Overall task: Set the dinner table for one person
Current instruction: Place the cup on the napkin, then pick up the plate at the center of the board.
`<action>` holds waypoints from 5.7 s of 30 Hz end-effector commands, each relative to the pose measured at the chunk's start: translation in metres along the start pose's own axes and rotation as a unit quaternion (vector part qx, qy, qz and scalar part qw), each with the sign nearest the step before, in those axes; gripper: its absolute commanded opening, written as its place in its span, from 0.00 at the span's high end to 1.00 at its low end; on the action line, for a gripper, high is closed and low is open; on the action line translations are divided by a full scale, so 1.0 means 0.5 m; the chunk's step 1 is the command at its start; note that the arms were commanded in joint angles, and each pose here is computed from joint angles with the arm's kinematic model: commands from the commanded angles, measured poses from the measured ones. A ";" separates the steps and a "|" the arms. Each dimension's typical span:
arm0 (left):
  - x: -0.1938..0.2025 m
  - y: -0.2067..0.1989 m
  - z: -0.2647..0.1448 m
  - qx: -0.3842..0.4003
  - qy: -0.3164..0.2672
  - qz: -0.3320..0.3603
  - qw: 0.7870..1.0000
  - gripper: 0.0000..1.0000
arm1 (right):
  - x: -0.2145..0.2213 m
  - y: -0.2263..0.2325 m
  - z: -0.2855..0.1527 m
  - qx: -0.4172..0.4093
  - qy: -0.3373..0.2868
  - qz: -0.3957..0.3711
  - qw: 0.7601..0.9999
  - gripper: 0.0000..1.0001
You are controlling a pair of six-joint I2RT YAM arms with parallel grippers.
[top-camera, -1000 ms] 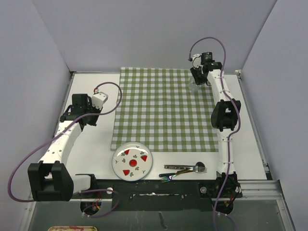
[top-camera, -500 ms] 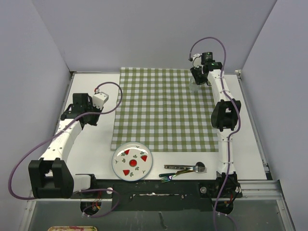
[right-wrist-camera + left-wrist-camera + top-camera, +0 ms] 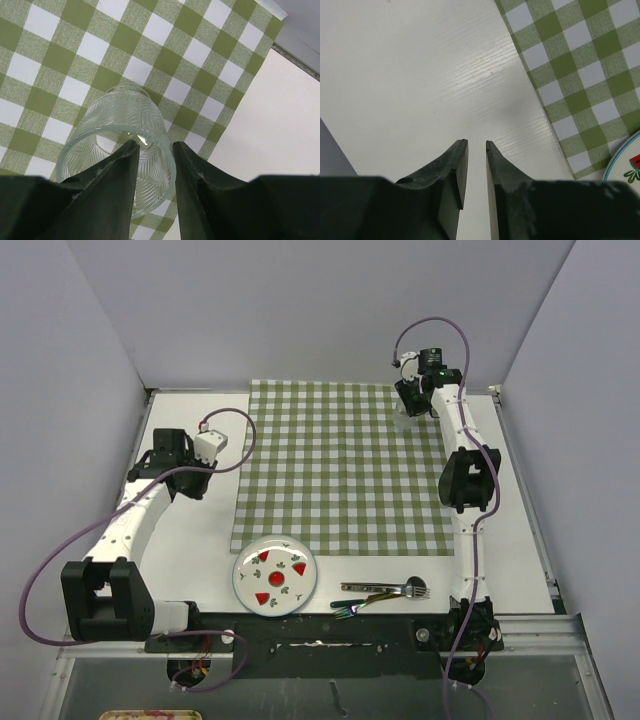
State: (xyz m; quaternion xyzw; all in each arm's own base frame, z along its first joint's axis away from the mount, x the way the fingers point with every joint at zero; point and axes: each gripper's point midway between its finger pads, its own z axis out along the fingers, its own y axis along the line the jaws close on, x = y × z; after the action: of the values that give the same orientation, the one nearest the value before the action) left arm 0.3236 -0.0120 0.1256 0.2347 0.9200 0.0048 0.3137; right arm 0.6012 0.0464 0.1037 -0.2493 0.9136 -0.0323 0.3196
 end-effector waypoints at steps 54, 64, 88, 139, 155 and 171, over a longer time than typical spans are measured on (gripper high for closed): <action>-0.026 -0.005 0.013 0.024 -0.008 0.021 0.999 0.79 | -0.066 -0.012 -0.031 -0.003 -0.057 0.024 0.998 1.00; -0.022 -0.008 0.017 0.027 -0.006 0.022 0.999 0.79 | -0.060 -0.007 -0.030 -0.010 -0.053 0.028 0.998 1.00; -0.008 -0.017 0.027 0.037 0.005 0.025 0.999 0.79 | -0.063 0.004 -0.020 -0.003 -0.048 0.015 0.999 0.66; -0.058 -0.009 -0.006 0.027 -0.025 0.026 0.999 0.63 | -0.151 -0.038 -0.164 0.036 -0.123 -0.003 0.992 0.43; -0.091 -0.037 -0.065 0.053 -0.063 0.002 0.997 0.63 | -0.158 0.056 -0.299 -0.068 -0.152 0.005 0.986 0.44; -0.063 -0.144 -0.054 0.183 -0.073 -0.062 0.978 0.63 | 0.071 0.434 -0.411 -0.376 -0.060 -0.049 0.923 0.50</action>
State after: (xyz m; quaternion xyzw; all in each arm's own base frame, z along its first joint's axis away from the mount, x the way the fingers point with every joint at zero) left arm 0.3009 -0.0710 0.1464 0.2389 0.9035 -0.1529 0.3214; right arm 0.3988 0.1663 0.1891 -0.3486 0.8579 0.2693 0.2644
